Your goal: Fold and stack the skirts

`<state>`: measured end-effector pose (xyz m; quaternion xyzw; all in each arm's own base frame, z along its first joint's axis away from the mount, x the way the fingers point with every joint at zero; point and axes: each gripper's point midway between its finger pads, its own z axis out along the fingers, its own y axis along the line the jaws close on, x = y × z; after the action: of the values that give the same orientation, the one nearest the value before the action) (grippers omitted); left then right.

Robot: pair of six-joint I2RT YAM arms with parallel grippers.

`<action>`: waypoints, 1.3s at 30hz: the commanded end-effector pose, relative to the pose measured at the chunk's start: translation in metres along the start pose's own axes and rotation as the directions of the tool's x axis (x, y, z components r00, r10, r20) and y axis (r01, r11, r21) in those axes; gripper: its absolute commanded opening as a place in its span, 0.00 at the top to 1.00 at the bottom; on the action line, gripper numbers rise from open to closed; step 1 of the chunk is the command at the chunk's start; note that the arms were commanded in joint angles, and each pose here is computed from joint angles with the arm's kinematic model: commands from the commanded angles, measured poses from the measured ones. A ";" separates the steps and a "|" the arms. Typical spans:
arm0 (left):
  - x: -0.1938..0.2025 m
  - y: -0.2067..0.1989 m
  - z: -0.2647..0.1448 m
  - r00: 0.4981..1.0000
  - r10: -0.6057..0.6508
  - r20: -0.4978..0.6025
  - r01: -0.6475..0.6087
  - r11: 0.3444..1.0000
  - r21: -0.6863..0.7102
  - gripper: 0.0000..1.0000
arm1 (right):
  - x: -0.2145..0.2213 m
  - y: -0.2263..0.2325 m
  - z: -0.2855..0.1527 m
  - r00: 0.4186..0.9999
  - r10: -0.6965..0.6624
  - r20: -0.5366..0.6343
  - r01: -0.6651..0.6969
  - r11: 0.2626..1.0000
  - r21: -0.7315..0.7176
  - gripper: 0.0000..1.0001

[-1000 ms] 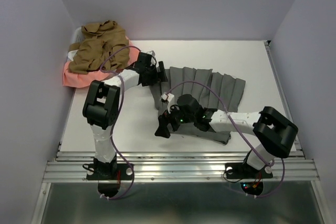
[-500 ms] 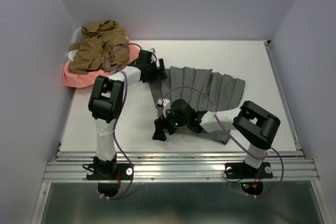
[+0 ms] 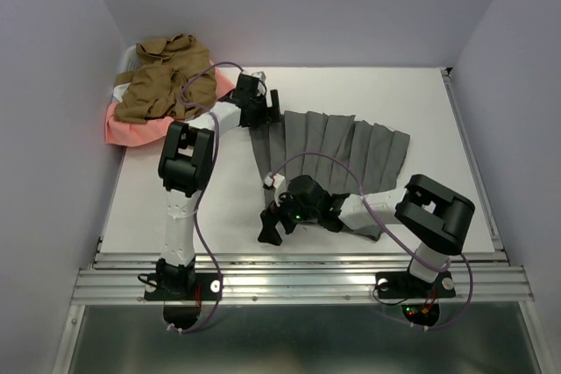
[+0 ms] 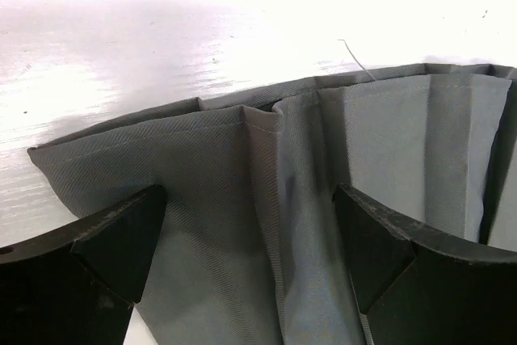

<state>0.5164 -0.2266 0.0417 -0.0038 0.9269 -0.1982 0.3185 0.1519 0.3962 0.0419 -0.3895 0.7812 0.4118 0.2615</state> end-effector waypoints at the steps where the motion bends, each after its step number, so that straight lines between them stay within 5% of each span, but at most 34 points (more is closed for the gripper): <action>1: 0.039 0.027 -0.005 0.993 -0.005 -0.115 -0.004 0.997 -0.074 0.01 | 0.036 -0.007 -0.010 0.991 0.036 -0.126 -0.028 0.997 0.068 0.00; 6: 0.006 0.006 -0.050 1.000 0.017 -0.013 -0.018 0.999 -0.041 0.01 | -0.027 0.013 -0.025 1.000 -0.003 0.020 0.001 0.998 0.062 0.00; 9: -0.022 -0.017 -0.085 0.997 0.030 0.070 -0.031 0.999 0.017 0.01 | -0.086 0.025 -0.058 0.979 -0.001 0.206 -0.024 0.993 0.119 0.00; 14: -0.044 -0.061 -0.133 0.987 0.044 0.158 -0.072 0.982 0.176 0.01 | -0.148 0.010 -0.146 0.870 0.001 0.494 -0.158 0.948 0.276 0.00; 17: -0.043 -0.082 -0.156 0.980 0.046 0.194 -0.089 0.972 0.219 0.01 | -0.146 -0.035 -0.193 0.808 0.002 0.589 -0.272 0.888 0.371 0.00; 25: 0.043 -0.166 -0.172 0.987 0.099 0.130 -0.142 0.912 0.385 0.01 | -0.131 -0.134 -0.317 0.665 -0.036 0.746 -0.529 0.683 0.505 0.00; 30: 0.082 -0.193 -0.173 0.990 0.092 0.106 -0.132 0.870 0.475 0.01 | -0.094 -0.217 -0.346 0.576 0.146 0.804 -0.729 0.538 0.424 0.00; 31: 0.102 -0.204 -0.173 0.991 0.115 0.075 -0.137 0.857 0.496 0.01 | -0.096 -0.226 -0.355 0.544 0.190 0.818 -0.735 0.578 0.354 0.00; 33: 0.120 -0.218 -0.172 0.988 0.141 0.056 -0.149 0.841 0.521 0.01 | -0.084 -0.249 -0.341 0.537 0.289 0.792 -0.754 0.586 0.298 0.00; 39: 0.190 -0.260 -0.161 0.965 0.257 -0.044 -0.187 0.799 0.571 0.01 | -0.070 -0.306 -0.342 0.620 0.227 0.751 -0.730 0.517 0.447 0.00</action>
<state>0.2648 -0.3967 0.1402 0.1768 0.8549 -0.3972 0.2830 0.3805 0.0210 0.1008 0.2166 0.8479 0.2192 0.4313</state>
